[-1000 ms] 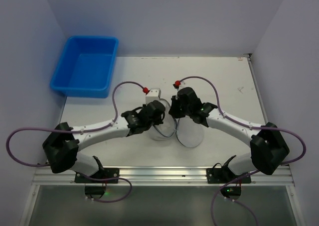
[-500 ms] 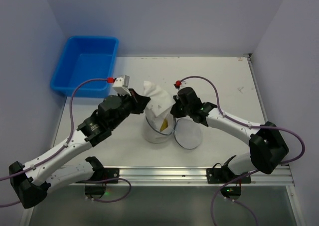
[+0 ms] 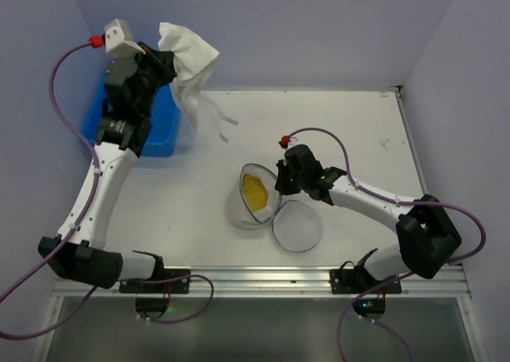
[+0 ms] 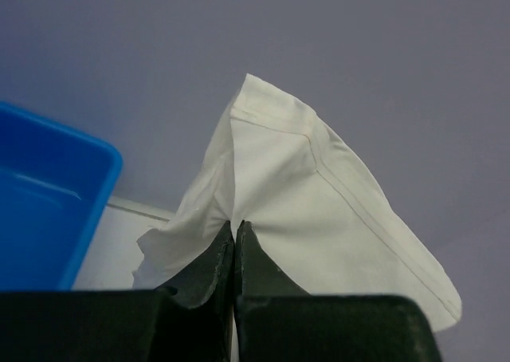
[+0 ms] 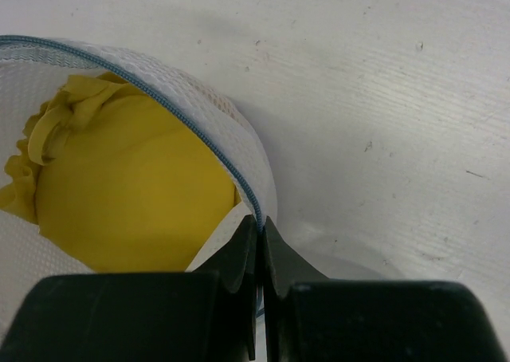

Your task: Unzip the laundry bag and remove the bra

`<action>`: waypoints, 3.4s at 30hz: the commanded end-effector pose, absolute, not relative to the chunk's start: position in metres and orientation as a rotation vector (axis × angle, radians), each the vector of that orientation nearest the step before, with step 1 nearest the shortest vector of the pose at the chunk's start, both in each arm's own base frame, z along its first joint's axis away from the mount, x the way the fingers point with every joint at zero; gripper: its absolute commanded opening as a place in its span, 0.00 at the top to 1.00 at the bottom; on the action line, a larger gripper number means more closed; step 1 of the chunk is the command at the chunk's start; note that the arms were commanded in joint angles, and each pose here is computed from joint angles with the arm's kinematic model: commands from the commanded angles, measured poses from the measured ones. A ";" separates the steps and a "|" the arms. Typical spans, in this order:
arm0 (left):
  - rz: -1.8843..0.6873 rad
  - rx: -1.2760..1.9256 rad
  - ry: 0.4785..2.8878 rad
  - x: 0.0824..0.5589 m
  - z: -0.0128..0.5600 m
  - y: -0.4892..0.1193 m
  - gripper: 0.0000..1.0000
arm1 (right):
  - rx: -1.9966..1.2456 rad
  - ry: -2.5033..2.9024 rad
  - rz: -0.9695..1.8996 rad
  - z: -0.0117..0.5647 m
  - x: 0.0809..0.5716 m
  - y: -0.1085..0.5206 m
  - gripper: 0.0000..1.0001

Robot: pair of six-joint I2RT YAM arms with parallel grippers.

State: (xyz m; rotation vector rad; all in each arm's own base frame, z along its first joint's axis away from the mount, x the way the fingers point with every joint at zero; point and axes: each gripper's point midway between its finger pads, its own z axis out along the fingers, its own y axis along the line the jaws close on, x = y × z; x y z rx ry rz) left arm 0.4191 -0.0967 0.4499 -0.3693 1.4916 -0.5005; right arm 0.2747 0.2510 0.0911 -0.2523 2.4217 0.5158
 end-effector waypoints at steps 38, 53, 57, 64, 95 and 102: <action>-0.342 -0.713 1.710 0.619 0.182 0.114 0.95 | -0.374 2.443 0.614 0.100 0.270 0.270 1.00; -0.338 -0.472 1.721 0.528 0.301 0.012 0.03 | -0.350 2.387 0.572 0.119 0.279 0.264 1.00; -0.448 -0.354 1.885 0.458 0.269 -0.082 0.08 | -0.336 2.387 0.555 0.122 0.283 0.264 1.00; -0.840 -0.060 1.967 0.322 0.264 -0.228 0.26 | -0.307 2.382 0.581 0.128 0.279 0.264 1.00; -0.143 0.002 2.454 0.265 0.072 -0.248 0.25 | -0.373 2.355 0.706 0.133 0.253 0.276 1.00; -0.065 0.010 2.543 0.261 0.023 -0.249 0.19 | -0.408 2.389 0.729 0.118 0.244 0.289 1.00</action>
